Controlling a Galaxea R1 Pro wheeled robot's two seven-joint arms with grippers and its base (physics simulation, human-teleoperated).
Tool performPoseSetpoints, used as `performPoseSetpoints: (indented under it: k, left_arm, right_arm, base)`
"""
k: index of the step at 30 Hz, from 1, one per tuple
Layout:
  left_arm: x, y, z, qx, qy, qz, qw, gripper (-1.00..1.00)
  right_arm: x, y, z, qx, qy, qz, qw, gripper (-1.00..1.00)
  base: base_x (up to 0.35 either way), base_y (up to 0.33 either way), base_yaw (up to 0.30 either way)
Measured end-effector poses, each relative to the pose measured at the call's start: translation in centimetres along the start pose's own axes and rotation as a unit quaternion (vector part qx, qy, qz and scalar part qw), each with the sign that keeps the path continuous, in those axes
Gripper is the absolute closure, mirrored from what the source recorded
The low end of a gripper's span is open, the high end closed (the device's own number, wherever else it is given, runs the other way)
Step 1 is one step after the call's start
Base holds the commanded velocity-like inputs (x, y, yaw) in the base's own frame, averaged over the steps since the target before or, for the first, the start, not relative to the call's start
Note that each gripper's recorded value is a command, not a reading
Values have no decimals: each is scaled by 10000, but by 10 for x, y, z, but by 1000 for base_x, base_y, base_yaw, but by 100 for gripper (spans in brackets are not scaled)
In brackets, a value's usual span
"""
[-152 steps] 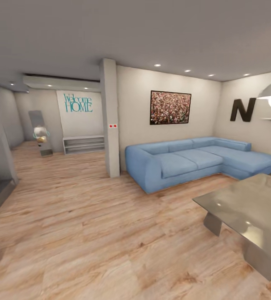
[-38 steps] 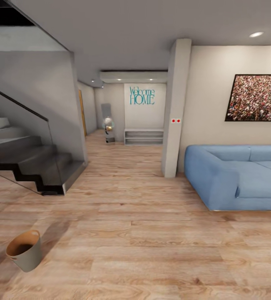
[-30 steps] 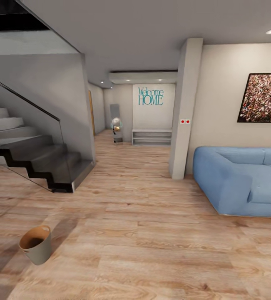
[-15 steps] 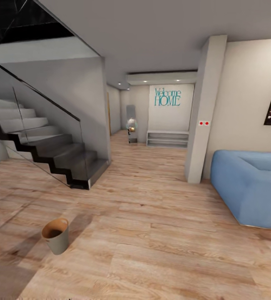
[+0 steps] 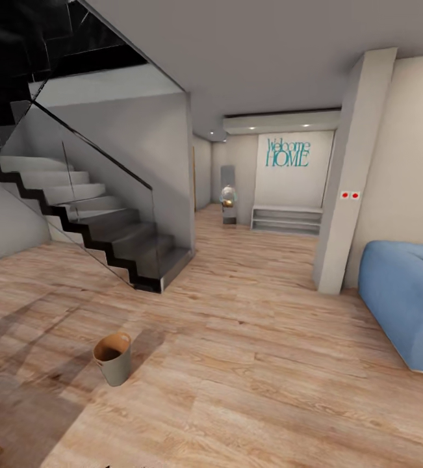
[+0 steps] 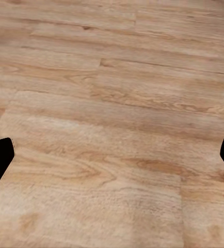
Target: Put the three can of soda from the living room inside the tash can in the kitchen.
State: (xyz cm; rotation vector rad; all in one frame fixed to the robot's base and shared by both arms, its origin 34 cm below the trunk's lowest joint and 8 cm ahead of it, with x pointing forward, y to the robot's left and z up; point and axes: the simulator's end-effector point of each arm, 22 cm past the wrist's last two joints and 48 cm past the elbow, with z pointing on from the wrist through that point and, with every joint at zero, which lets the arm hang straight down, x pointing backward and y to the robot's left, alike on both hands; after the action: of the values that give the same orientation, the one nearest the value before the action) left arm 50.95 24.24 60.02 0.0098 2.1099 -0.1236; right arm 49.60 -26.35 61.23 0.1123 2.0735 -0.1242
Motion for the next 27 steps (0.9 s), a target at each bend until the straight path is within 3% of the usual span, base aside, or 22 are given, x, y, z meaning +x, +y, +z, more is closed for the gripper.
performPoseSetpoints:
  k: [27]
  left_arm:
    - [2,1,0,-9,21,-1,10000,-100]
  right_arm:
    - [-1,1,0,-17,-10,-3,10000,-100]
  base:
    - [0,0,16]
